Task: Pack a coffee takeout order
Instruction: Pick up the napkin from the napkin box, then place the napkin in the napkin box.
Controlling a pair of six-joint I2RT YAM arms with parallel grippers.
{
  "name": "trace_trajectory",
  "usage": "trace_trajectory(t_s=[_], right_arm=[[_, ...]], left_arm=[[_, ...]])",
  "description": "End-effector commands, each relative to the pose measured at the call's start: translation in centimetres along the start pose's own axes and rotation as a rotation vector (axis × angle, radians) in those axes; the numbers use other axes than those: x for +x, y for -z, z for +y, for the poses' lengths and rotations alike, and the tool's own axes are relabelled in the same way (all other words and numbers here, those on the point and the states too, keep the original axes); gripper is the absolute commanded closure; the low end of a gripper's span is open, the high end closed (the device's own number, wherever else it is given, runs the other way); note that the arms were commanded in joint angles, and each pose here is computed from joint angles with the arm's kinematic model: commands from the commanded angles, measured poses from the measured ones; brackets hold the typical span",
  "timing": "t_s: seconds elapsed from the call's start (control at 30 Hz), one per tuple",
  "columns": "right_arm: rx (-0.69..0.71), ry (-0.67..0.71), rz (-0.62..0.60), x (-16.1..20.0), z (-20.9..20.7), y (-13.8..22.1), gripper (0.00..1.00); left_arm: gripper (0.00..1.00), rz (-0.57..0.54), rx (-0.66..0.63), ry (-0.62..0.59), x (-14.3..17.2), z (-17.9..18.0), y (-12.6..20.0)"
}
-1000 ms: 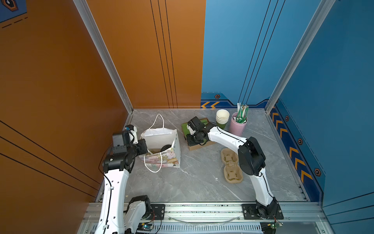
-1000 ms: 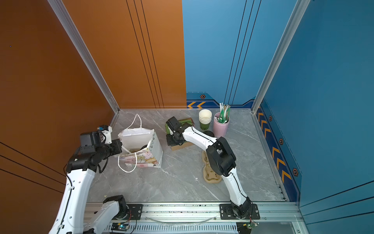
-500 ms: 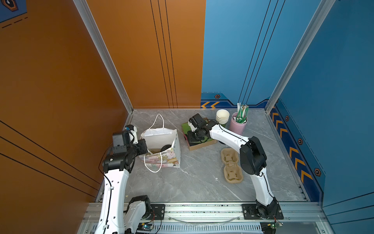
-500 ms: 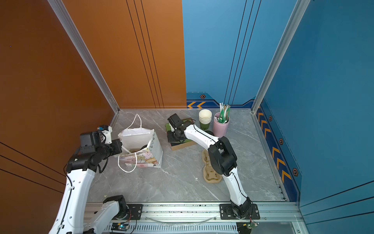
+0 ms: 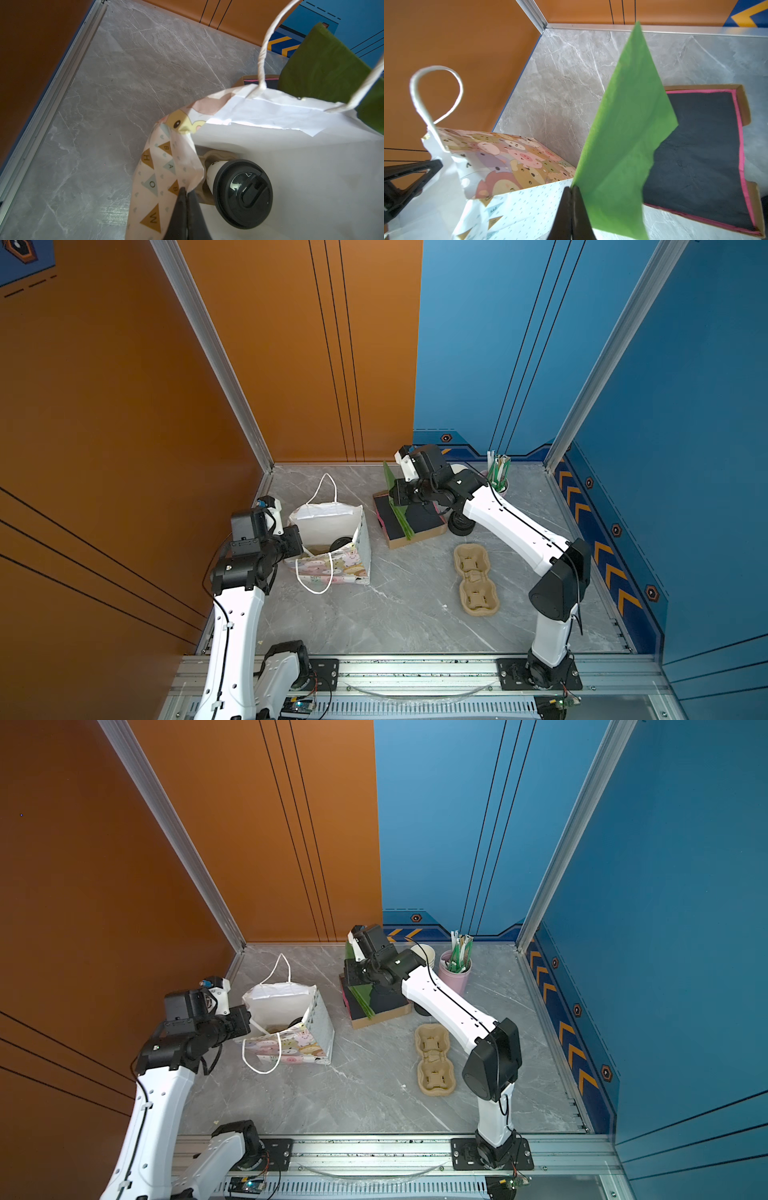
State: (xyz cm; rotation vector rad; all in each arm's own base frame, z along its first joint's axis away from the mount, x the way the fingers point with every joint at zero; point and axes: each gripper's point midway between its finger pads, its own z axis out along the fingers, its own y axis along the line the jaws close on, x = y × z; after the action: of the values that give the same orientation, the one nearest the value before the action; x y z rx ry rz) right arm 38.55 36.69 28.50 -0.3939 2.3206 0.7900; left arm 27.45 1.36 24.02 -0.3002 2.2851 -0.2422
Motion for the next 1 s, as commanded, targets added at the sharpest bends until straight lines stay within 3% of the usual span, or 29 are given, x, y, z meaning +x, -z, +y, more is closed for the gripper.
trace_trajectory(t_s=[0.0, 0.27, 0.3, 0.57, 0.83, 0.97], right_arm=[[-0.011, 0.013, 0.004, 0.2, 0.4, 1.1, 1.00], [0.028, -0.012, 0.093, 3.6, -1.5, -0.9, 1.00], [0.065, -0.036, 0.102, 3.7, -3.7, -1.3, 1.00], [0.230, -0.059, 0.222, 7.7, -9.4, -3.6, 1.00], [0.253, -0.091, 0.363, 11.8, -11.2, -6.2, 1.00], [0.249, -0.095, 0.406, 12.6, -11.3, -6.4, 0.92]], left_arm=[[0.96, 0.032, 0.001, -0.001, 1.0, 0.0, -0.2], [0.95, 0.033, 0.002, -0.001, 1.1, 0.0, -0.2], [0.95, 0.033, 0.003, -0.001, 1.1, 0.0, -0.3], [0.95, 0.032, 0.005, -0.001, 1.0, -0.1, -0.2], [0.95, 0.034, 0.002, -0.002, 1.1, 0.0, -0.3], [0.95, 0.035, 0.002, -0.002, 1.1, 0.0, -0.3]])
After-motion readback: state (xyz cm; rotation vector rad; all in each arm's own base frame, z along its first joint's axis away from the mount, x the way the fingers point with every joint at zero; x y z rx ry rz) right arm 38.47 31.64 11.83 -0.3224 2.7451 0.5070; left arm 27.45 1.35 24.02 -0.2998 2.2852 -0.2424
